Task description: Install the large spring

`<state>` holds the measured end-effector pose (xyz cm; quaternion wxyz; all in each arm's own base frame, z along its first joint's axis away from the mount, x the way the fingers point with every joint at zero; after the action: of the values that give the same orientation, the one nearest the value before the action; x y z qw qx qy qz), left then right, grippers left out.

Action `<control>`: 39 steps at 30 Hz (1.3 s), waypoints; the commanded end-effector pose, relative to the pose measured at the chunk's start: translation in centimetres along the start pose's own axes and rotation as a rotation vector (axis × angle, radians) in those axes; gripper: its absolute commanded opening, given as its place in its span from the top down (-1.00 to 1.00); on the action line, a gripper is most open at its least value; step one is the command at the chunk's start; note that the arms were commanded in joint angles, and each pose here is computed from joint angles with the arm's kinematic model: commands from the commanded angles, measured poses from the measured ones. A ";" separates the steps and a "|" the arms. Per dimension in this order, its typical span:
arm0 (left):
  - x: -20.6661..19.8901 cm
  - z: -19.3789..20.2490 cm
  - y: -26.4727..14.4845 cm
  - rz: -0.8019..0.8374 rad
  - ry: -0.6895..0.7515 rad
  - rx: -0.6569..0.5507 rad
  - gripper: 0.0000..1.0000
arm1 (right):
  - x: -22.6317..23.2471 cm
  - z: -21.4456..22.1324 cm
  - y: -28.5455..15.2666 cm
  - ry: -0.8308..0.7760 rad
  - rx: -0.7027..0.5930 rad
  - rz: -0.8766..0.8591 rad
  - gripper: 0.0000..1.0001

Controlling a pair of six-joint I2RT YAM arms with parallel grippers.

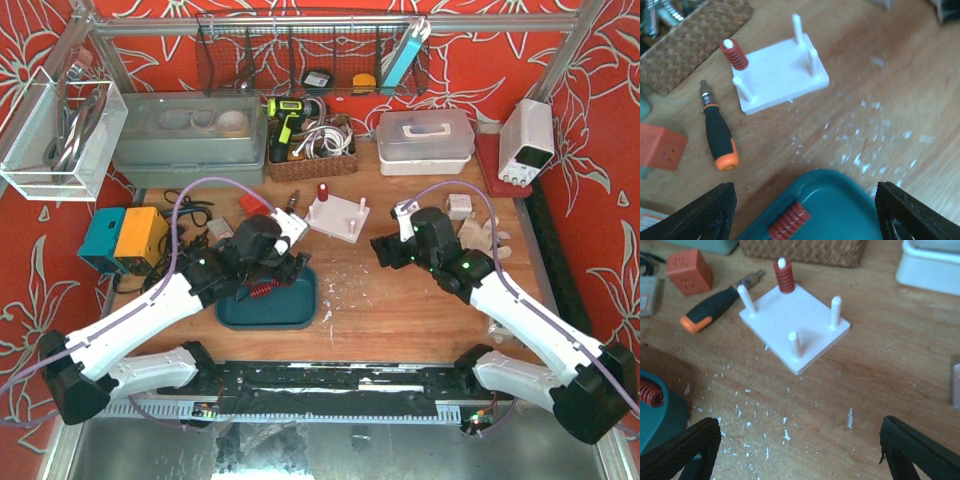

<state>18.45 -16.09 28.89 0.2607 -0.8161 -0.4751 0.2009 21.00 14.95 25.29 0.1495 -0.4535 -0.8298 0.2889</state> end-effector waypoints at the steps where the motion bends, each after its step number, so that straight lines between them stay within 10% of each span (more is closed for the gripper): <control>1: 0.3 2.2 0.6 0.025 0.477 0.193 -0.51 | -0.7 -0.7 -1.7 0.038 -0.146 0.085 -0.76; 9: 1.0 6.6 2.4 0.170 0.897 0.184 -0.23 | -1.5 0.0 -3.2 0.066 -0.247 0.171 -0.78; 19: 4.4 6.7 5.0 0.134 0.899 0.361 0.17 | -1.4 0.4 -2.9 0.107 -0.269 0.151 -0.80; 39: 4.8 9.7 8.3 0.106 0.964 0.394 0.33 | -1.6 0.8 -2.6 0.104 -0.263 0.179 -0.82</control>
<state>20.30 -12.81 16.20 0.5882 -0.7775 -0.2076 -0.0799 19.59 12.43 26.55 0.1070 -0.5431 -0.8154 0.1695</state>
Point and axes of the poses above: each gripper's point midway between its finger pads, its own y axis out along the fingers, its own x axis along the line the jaws close on, z = x × y, the point moved 10 cm from there along -y, back along the fingers, and after that the axes turned 8 degrees about -y, right-handed, at the moved point
